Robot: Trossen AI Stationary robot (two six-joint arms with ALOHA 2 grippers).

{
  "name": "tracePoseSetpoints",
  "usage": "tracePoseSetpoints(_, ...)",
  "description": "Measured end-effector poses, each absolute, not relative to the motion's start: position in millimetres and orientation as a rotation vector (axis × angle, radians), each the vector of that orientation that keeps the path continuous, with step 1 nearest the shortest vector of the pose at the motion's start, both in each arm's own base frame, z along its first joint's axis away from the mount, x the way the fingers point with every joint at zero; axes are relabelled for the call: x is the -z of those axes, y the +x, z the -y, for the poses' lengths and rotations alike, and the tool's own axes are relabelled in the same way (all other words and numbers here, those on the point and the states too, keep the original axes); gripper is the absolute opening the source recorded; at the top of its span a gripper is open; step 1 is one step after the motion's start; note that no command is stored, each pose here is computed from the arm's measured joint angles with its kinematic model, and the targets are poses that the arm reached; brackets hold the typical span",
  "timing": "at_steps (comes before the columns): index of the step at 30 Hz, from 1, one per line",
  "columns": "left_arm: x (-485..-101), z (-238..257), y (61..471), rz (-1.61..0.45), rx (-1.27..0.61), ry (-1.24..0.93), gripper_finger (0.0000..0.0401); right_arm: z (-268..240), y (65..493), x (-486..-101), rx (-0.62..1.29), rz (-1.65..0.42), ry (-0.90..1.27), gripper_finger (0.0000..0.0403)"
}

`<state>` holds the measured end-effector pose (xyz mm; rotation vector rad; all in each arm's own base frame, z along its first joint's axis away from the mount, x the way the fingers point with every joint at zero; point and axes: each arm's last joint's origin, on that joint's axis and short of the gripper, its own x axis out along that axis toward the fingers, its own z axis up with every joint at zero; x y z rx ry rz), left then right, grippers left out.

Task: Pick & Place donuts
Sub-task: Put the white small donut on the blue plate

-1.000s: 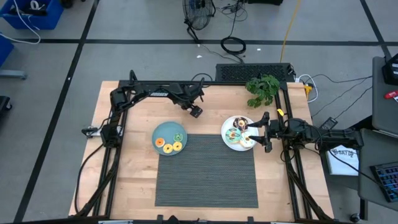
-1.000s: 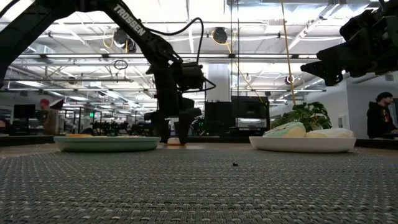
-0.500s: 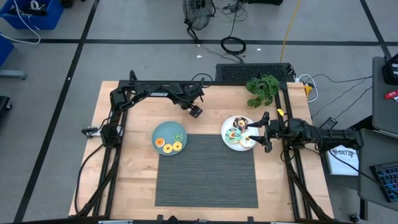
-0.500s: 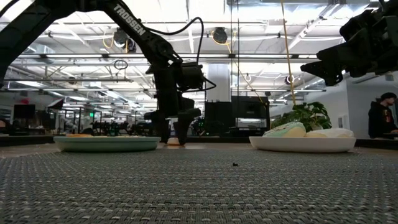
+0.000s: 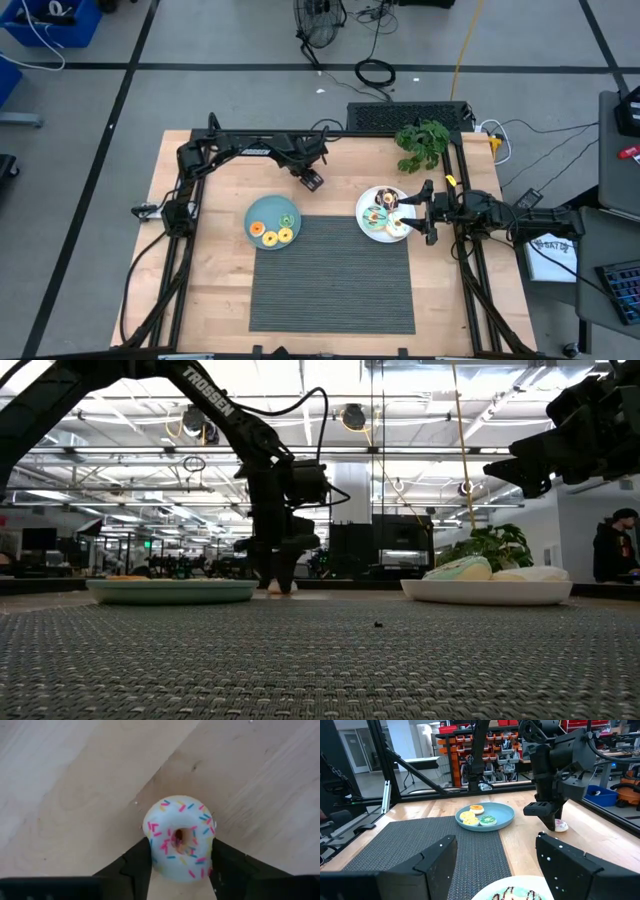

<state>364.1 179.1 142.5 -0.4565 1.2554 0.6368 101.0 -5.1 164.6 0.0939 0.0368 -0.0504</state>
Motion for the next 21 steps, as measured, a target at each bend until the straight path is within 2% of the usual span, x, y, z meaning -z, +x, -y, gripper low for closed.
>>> tracePoseSetpoints(7, -168, -159, 363, -1.287, -0.494, -0.414, 0.0153, 5, 101, -165, 0.051, -0.037, 0.094, 0.0251)
tracePoseSetpoints(15, -214, -116, 346, -1.361, -0.438, -0.384, 0.0165, 5, 101, -165, 0.051, -0.036, 0.093, 0.0251)
tracePoseSetpoints(21, -234, -78, 333, -1.451, -0.435, -0.357, 0.0172, 5, 101, -165, 0.051, -0.037, 0.094, 0.0251)
